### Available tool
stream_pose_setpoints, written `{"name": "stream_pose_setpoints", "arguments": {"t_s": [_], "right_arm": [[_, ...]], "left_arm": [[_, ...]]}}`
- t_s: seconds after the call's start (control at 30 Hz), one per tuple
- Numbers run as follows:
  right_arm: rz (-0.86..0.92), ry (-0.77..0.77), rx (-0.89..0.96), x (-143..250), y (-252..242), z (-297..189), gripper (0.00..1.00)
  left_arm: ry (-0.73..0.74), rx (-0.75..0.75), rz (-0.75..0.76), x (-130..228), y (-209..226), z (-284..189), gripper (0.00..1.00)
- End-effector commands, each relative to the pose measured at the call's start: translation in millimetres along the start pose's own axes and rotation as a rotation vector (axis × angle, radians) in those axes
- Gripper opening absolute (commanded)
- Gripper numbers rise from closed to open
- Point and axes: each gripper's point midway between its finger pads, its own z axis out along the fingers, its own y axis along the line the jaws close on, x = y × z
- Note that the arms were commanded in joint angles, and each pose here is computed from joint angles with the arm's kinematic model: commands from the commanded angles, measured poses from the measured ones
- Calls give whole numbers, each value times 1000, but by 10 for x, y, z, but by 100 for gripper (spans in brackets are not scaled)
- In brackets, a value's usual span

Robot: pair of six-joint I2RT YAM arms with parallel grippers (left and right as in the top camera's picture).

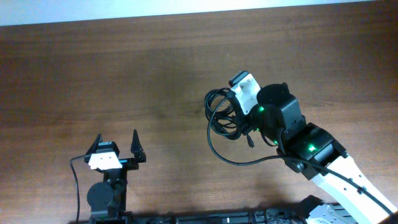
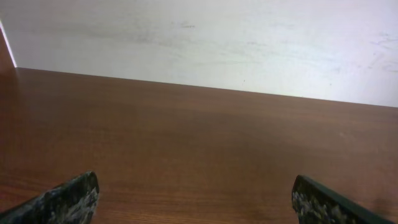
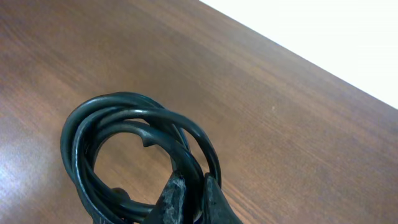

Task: Untangle cables

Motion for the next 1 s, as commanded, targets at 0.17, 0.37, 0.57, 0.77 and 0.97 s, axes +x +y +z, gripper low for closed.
{"name": "stream_pose_setpoints", "arguments": {"t_s": [0.17,0.37,0.57,0.77,0.97], "right_arm": [[-2,-54,-68,-166,114,-100,4],[40,-123,-116,-336,188,-122,4],[101,-263,-257,-685,390,-231,4],[31,-360,-419,-881,649,-390,4],[-17,-382,-457,-903,717,-434,4]], "left_arm": [[-31,352,-2,-97,-591,-109,99],[-63,821,-198,-432,-1252,-581,99],[-59,884,-232,-630,-1334,-691,99],[-125,1233,72,-643,-1668,-1149,99],[-46,1314,50,-822,-1734,-1094,99]]}}
